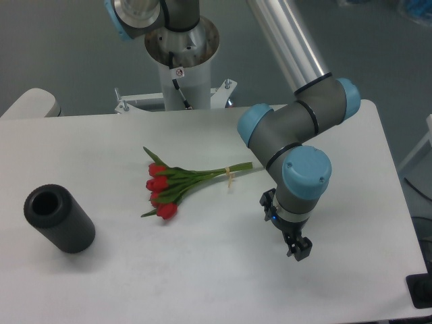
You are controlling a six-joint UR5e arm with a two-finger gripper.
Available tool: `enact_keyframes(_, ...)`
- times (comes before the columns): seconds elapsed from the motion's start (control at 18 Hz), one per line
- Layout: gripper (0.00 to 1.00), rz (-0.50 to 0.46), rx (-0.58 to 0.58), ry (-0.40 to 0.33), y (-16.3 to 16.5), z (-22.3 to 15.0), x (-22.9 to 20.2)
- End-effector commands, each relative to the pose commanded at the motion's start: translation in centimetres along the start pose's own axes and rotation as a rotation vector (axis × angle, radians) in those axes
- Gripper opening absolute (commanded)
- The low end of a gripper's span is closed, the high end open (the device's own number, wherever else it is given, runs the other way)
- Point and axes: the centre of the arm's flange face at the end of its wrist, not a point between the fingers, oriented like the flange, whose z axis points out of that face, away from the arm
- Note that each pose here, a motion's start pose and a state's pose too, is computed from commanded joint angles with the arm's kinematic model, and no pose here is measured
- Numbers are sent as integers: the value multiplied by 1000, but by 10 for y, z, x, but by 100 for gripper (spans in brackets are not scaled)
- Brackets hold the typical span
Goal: Pick up the flowers from the table
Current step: 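Move the open gripper toward the stems of the red tulip bouquet, then lower the gripper onto the tulip stems near the tied band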
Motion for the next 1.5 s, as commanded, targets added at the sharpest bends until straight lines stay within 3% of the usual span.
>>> enact_keyframes(0.78, 100, -45, 13, 26, -9, 0, 15)
enact_keyframes(1.5, 100, 2, 29, 137, -35, 16, 120)
